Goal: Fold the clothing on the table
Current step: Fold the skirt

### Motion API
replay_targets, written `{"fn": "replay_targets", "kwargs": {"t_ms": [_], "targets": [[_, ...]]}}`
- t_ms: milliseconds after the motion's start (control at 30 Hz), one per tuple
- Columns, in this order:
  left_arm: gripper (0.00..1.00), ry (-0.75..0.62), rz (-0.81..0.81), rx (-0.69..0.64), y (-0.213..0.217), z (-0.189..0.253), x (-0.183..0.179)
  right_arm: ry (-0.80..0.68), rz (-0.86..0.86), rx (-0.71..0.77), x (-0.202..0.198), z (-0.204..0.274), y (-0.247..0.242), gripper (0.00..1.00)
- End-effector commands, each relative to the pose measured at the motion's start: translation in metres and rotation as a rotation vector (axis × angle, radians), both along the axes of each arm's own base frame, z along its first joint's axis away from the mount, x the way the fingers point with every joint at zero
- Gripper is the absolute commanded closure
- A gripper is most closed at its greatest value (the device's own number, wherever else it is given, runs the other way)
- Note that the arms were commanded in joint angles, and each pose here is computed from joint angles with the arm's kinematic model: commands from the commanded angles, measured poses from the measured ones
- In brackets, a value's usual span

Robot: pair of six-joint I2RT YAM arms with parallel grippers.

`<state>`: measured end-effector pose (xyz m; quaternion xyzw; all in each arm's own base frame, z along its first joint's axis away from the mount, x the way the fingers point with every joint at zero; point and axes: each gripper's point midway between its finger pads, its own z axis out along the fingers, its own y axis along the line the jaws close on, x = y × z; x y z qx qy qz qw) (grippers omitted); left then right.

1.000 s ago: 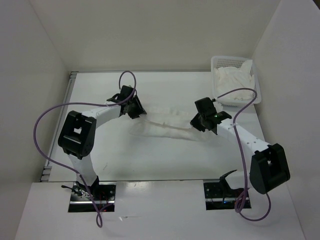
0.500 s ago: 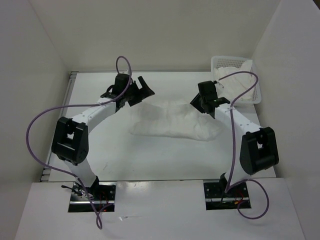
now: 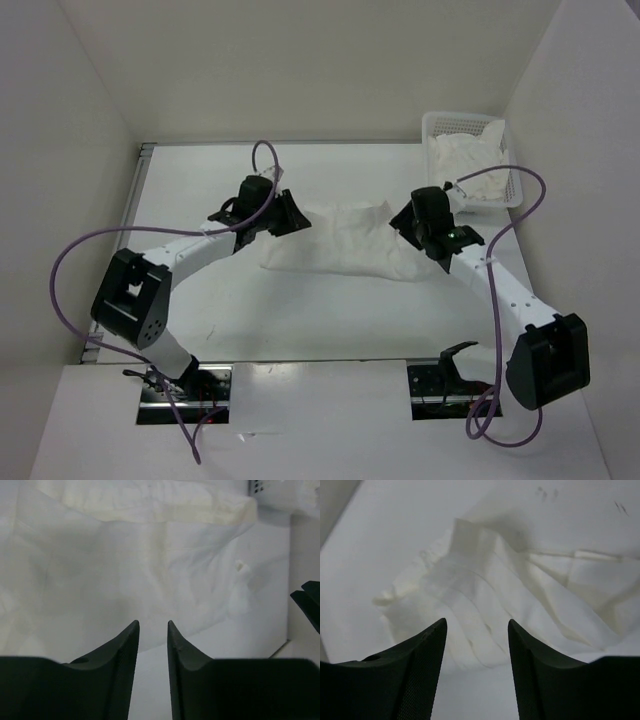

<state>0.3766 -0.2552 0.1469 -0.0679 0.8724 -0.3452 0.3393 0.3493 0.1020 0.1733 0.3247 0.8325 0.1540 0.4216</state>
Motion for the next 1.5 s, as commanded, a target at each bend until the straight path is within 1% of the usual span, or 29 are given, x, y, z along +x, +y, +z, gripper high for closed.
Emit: {"fn": "replay_targets", "kwargs": {"t_ms": [0,33,67,100,133,167,267,300,367,400,433,467,533,600,667,733,800,833,867,900,933,967,1000,1033,1133,1200,1333,1467], "targets": [[0.66,-0.014,-0.054,0.037,-0.005,-0.015,0.010,0.119,-0.069,-0.013,-0.032,-0.042,-0.014,0.41],[0.76,-0.012,-0.074,0.031,-0.012,-0.015,0.010,0.129,-0.083,-0.014,-0.036,-0.046,-0.017,0.35],[0.77,-0.030,-0.073,0.022,-0.016,-0.007,0.017,0.132,-0.101,-0.006,-0.038,-0.048,-0.020,0.32],[0.77,-0.022,-0.074,0.026,-0.018,-0.011,0.021,0.133,-0.101,0.011,-0.041,-0.049,-0.019,0.29],[0.77,-0.026,-0.085,0.016,-0.021,-0.008,0.024,0.153,-0.125,0.012,-0.043,-0.057,-0.028,0.27],[0.78,-0.037,-0.092,0.006,-0.025,-0.005,0.028,0.159,-0.122,0.030,-0.044,-0.059,-0.029,0.23],[0.80,-0.068,-0.109,-0.067,-0.041,0.008,0.043,0.199,-0.146,0.060,-0.049,-0.074,-0.039,0.21],[0.80,-0.053,-0.127,-0.073,-0.046,-0.001,0.046,0.216,-0.157,0.056,-0.053,-0.081,-0.043,0.21],[0.81,-0.059,-0.140,-0.092,-0.058,0.001,0.053,0.241,-0.160,0.070,-0.058,-0.089,-0.046,0.19],[0.83,-0.033,-0.152,-0.081,-0.065,-0.013,0.052,0.248,-0.173,0.070,-0.060,-0.094,-0.050,0.18],[0.84,-0.026,-0.161,-0.096,-0.069,-0.015,0.054,0.259,-0.167,0.074,-0.061,-0.097,-0.048,0.18],[0.84,-0.010,-0.171,-0.096,-0.073,-0.027,0.057,0.272,-0.168,0.070,-0.064,-0.102,-0.049,0.17],[0.86,0.023,-0.190,-0.115,-0.081,-0.039,0.052,0.303,-0.167,0.079,-0.068,-0.110,-0.047,0.17],[0.86,0.055,-0.206,-0.102,-0.089,-0.056,0.045,0.337,-0.161,0.080,-0.073,-0.120,-0.046,0.16],[0.86,0.079,-0.195,-0.085,-0.088,-0.072,0.046,0.349,-0.165,0.085,-0.076,-0.123,-0.047,0.16],[0.86,0.088,-0.204,-0.081,-0.092,-0.077,0.044,0.341,-0.155,0.098,-0.074,-0.125,-0.044,0.16],[0.86,0.119,-0.211,-0.067,-0.095,-0.095,0.040,0.331,-0.137,0.106,-0.073,-0.125,-0.042,0.15],[0.87,0.110,-0.212,-0.071,-0.097,-0.095,0.043,0.336,-0.127,0.115,-0.075,-0.128,-0.039,0.15],[0.87,0.129,-0.211,-0.063,-0.097,-0.106,0.042,0.351,-0.121,0.105,-0.078,-0.135,-0.040,0.15],[0.87,0.136,-0.216,-0.067,-0.102,-0.107,0.040,0.327,-0.110,0.101,-0.073,-0.132,-0.039,0.15],[0.87,0.136,-0.228,-0.066,-0.108,-0.110,0.036,0.338,-0.094,0.104,-0.074,-0.138,-0.037,0.15],[0.87,0.140,-0.237,-0.071,-0.110,-0.112,0.037,0.349,-0.088,0.096,-0.078,-0.145,-0.038,0.13],[0.87,0.141,-0.249,-0.070,-0.115,-0.112,0.032,0.329,-0.070,0.100,-0.073,-0.142,-0.036,0.11],[0.87,0.150,-0.261,-0.065,-0.119,-0.117,0.027,0.315,-0.059,0.093,-0.071,-0.141,-0.035,0.11],[0.87,0.163,-0.269,-0.059,-0.121,-0.122,0.020,0.314,-0.036,0.086,-0.062,-0.141,-0.039,0.11],[0.87,0.185,-0.268,-0.048,-0.116,-0.129,0.012,0.334,-0.030,0.078,-0.059,-0.145,-0.042,0.11],[0.88,0.158,-0.254,-0.049,-0.109,-0.115,0.007,0.328,-0.030,0.045,-0.041,-0.141,-0.044,0.11],[0.88,0.153,-0.221,-0.053,-0.092,-0.108,0.013,0.338,-0.050,0.049,-0.030,-0.146,-0.055,0.11]]}}
